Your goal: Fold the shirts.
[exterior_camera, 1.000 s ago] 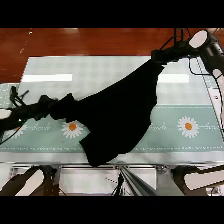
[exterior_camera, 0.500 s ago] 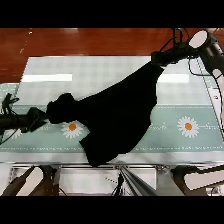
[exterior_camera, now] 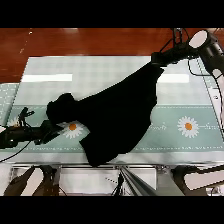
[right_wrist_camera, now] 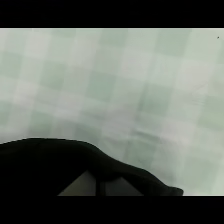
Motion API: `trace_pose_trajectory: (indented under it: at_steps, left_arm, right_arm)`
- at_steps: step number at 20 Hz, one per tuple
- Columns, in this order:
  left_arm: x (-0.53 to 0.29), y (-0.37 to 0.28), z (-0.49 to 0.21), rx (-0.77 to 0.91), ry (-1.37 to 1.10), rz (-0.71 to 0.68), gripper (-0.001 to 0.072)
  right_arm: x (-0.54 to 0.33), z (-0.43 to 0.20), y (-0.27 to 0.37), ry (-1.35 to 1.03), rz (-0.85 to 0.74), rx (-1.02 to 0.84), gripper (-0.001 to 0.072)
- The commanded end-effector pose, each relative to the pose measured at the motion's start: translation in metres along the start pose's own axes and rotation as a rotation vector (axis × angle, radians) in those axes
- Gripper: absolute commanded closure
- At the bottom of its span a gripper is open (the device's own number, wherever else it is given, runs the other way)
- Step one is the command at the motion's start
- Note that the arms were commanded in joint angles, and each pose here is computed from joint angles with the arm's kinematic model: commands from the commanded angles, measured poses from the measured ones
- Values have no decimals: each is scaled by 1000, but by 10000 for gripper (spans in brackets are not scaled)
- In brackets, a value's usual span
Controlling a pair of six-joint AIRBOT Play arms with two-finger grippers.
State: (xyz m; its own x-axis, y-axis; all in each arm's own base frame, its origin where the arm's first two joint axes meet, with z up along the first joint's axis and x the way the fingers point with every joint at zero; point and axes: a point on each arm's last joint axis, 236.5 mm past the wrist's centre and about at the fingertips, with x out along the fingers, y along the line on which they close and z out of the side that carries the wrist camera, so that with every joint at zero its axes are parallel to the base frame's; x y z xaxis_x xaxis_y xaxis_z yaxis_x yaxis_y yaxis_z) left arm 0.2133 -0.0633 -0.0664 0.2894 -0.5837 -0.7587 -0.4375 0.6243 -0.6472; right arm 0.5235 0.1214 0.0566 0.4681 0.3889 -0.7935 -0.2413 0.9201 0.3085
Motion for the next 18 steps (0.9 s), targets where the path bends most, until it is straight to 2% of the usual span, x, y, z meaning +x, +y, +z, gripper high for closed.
trace_pose_trajectory:
  at_steps: [1,6,8,11,18]
  left_arm:
    - [7,-10,20,-21,-97,-23,268]
    - [19,-13,35,-8,-167,12,269]
    - [30,-12,28,2,-126,27,333]
    - [45,-6,26,3,-101,56,333]
    - [44,-2,55,-14,-213,67,324]
  right_arm:
    - [0,0,0,1,1,0,695]
    - [0,0,1,0,1,0,696]
    - [0,0,0,0,1,0,696]
    - [0,0,0,1,1,0,696]
    - [0,0,0,-1,0,0,696]
